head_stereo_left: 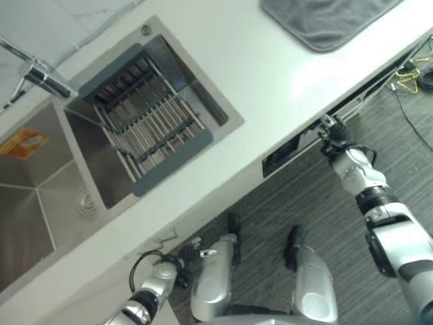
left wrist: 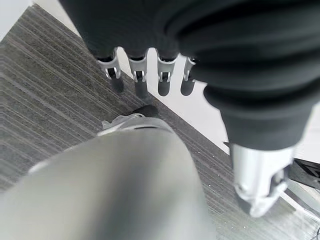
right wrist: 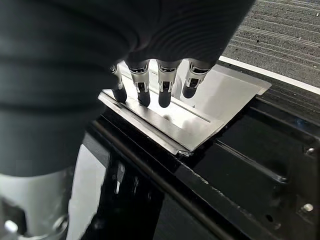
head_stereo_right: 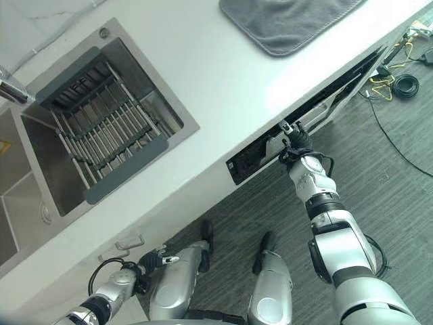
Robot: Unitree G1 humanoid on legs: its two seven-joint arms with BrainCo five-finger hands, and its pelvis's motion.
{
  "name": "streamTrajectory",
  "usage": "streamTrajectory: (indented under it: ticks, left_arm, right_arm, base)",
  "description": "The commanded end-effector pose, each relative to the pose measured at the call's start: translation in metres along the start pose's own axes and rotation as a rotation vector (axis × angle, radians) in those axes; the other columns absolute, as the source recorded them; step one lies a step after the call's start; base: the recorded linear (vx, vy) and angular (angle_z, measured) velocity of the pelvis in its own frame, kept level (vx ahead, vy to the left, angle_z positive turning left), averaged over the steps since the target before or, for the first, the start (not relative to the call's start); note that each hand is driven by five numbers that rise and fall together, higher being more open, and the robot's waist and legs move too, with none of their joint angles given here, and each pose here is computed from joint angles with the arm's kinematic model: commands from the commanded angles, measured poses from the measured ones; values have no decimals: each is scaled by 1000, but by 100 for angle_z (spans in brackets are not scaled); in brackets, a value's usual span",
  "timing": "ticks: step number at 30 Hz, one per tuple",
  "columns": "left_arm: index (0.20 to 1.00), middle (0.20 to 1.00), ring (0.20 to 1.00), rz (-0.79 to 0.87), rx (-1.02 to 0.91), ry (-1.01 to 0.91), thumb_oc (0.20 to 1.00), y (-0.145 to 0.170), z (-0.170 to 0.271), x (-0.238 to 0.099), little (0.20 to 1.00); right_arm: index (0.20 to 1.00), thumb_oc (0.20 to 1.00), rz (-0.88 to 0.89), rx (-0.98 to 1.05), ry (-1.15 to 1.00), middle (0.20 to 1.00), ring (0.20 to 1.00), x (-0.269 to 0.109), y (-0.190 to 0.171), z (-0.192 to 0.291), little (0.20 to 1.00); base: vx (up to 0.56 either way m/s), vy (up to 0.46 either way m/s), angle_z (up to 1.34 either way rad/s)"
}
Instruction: Place the dishes in the dishwasher.
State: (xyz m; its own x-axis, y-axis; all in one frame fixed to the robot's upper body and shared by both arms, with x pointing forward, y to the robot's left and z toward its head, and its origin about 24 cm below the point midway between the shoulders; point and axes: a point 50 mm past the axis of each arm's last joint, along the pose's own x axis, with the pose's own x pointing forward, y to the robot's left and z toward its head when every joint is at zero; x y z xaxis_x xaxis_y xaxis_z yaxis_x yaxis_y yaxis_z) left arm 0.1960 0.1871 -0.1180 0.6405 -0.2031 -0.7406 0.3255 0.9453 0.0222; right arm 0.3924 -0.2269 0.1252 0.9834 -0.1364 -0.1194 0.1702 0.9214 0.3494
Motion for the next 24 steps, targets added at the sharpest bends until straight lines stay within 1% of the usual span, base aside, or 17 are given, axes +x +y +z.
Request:
streamTrajectory:
  ticks: [1,9,15,16,18,19,20,24]
  left_arm:
    - [1000,1000,1000,19,68,1,1000,18,7,-4,1000]
    - [1000,1000,1000,68,-6,39,1000,28,2,-5,1000]
    - [1000,1000,1000,74,-47,131,1000,30,-18,-9,1000]
    - [1000,1000,1000,75,-72,168,1000,29,-28,-11,1000]
    - [1000,1000,1000,78,-102,201,1000,27,-38,-14,1000]
    - [1000,1000,1000,96,-128,267,1000,25,-57,-20,1000]
    - [1000,1000,1000,96,-128,267,1000,25,-57,-20,1000]
    - [1000,1000,1000,92,-251,343,1000,15,-92,-35,1000]
  right_arm:
    - [1000,1000,444,50,-316,1000,1000,-7,112,90,1000]
    - [1000,1000,407,49,-292,1000,1000,-6,113,88,1000]
    - [1000,1000,296,56,-184,1000,1000,0,87,49,1000]
    - [1000,1000,268,67,-135,1000,1000,0,77,29,1000]
    - [1000,1000,231,74,-81,1000,1000,-1,67,8,1000]
    - [1000,1000,184,118,8,1000,1000,-7,49,-30,1000]
    - [1000,1000,184,118,8,1000,1000,-7,49,-30,1000]
    - [1000,1000,110,207,182,1000,1000,-38,11,-110,1000]
  base:
    - [44,35,10]
    - [19,14,2]
    - [33,-45,9]
    - [58,-25,6]
    - [80,-9,-2]
    - [78,0,-1]
    - [80,3,-1]
    - [98,31,6]
